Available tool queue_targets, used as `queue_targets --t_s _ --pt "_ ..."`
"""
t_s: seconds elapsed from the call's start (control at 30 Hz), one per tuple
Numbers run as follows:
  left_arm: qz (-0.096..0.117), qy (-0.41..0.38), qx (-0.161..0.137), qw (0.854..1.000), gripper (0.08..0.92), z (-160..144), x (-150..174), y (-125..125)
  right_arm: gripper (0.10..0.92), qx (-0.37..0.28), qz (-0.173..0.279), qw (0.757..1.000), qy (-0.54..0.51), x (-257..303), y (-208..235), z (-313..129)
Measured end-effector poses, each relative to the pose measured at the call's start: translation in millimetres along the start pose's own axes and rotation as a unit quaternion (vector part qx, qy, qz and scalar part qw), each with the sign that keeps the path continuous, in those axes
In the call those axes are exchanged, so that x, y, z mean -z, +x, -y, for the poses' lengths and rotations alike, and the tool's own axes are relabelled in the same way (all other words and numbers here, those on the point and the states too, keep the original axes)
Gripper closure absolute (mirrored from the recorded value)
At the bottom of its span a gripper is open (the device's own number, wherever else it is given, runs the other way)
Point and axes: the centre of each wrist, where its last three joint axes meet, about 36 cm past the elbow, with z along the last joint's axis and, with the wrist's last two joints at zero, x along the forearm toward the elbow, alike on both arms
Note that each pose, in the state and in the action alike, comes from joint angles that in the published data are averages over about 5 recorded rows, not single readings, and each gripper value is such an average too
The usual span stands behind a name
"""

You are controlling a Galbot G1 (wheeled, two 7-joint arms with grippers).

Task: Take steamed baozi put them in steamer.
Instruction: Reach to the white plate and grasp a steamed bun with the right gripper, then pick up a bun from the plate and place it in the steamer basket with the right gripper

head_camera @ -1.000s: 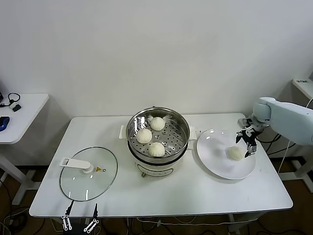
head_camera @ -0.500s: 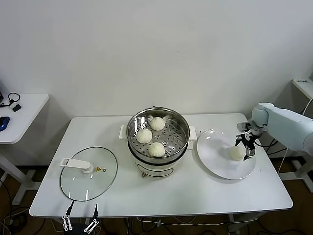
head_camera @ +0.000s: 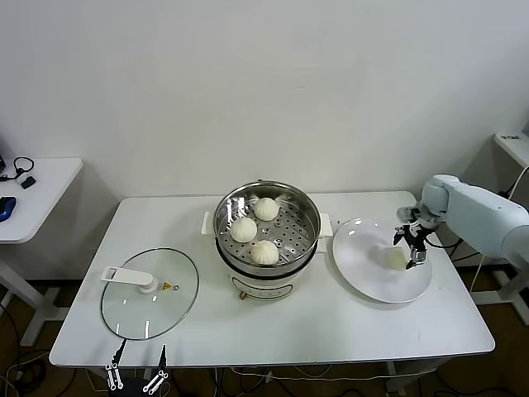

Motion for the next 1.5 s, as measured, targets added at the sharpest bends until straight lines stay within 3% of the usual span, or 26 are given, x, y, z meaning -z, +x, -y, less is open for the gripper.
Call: queue_targets --t_s 0.47,0.83,1.5 --pt "-0.001 -0.002 -0.001 1.0 0.177 0 -1 0 0.36 0.002 0.005 1.0 0.004 2 2 1" --pt "0.001 -0.003 0.001 1.0 0.177 -1 -1 0 0.369 -0.004 0.012 1.0 0.008 4 21 3" --pt "0.007 0.0 -0.006 1.0 0.177 5 3 -7 0.365 -0.042 0.089 0.995 0.026 74 151 12"
